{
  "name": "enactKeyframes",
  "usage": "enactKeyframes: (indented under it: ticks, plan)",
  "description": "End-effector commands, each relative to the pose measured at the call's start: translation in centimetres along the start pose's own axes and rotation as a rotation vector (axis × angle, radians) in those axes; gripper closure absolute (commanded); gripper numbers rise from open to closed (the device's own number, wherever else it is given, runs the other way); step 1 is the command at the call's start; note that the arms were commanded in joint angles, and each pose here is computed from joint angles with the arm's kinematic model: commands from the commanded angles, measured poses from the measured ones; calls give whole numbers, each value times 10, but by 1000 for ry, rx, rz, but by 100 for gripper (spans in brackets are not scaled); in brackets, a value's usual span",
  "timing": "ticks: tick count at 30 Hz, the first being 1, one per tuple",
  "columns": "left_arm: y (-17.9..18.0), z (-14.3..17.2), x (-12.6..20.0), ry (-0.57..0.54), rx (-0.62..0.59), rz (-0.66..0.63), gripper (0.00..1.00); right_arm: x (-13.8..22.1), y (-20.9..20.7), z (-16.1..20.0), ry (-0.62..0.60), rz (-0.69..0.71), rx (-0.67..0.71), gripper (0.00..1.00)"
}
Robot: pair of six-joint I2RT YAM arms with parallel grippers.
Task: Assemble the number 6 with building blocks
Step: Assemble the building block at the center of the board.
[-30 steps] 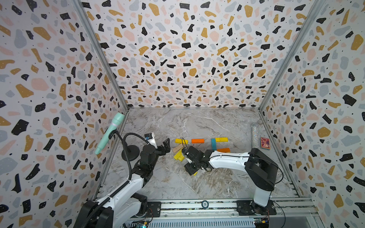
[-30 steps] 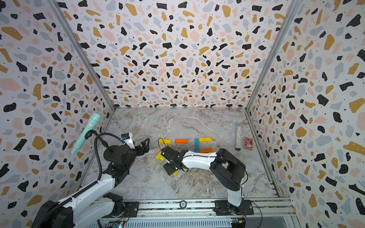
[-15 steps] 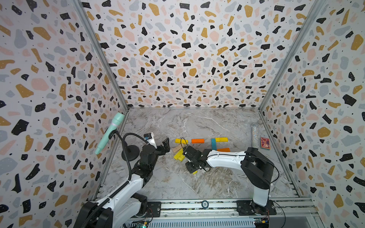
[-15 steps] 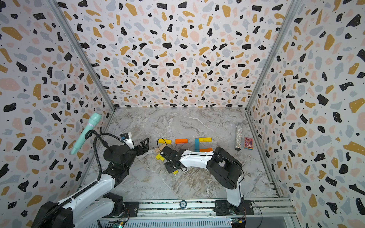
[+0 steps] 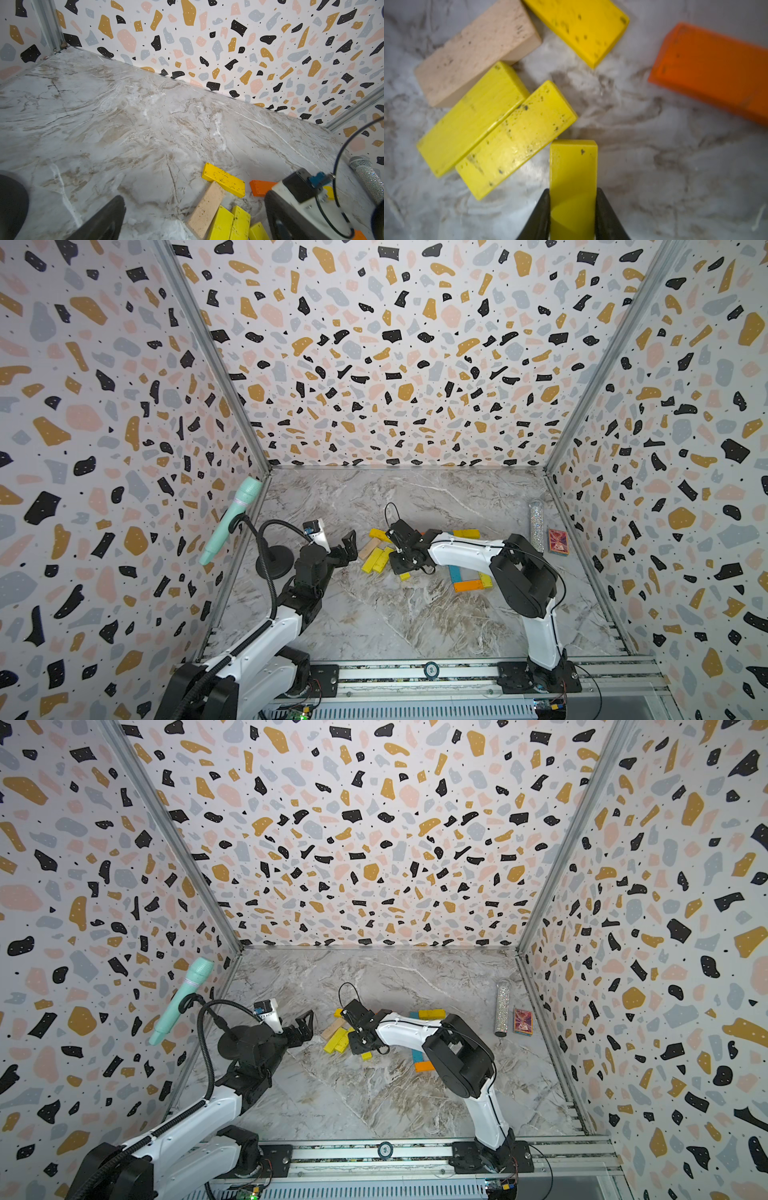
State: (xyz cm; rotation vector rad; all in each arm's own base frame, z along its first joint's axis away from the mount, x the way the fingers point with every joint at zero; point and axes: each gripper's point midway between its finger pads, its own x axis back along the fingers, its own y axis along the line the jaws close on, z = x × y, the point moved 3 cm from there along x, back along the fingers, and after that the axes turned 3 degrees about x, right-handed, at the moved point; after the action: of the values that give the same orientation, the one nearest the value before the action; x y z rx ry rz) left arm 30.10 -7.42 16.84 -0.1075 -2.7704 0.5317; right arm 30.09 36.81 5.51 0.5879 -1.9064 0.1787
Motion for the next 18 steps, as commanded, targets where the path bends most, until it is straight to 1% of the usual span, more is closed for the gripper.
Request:
enactKeyframes:
  ticks: [1,7,9,12,15,18]
  plan:
    - [1,-3,0,-25,6,4,1,-19,1,1,54,27,31,79]
    - [2,-3,0,-28,5,-5,1,-32,18,-31,2,-15,44,80]
    - [3,-2,0,-26,4,-8,1,-29,13,-41,-24,5,29,80]
    - [0,-1,-1,-20,2,8,1,-20,-7,-50,-60,25,-21,80]
    - [-2,0,-2,-16,3,24,1,-13,-28,-51,-70,44,-63,80]
    - [-2,1,-3,-8,2,25,1,-8,-32,-47,-74,49,-67,80]
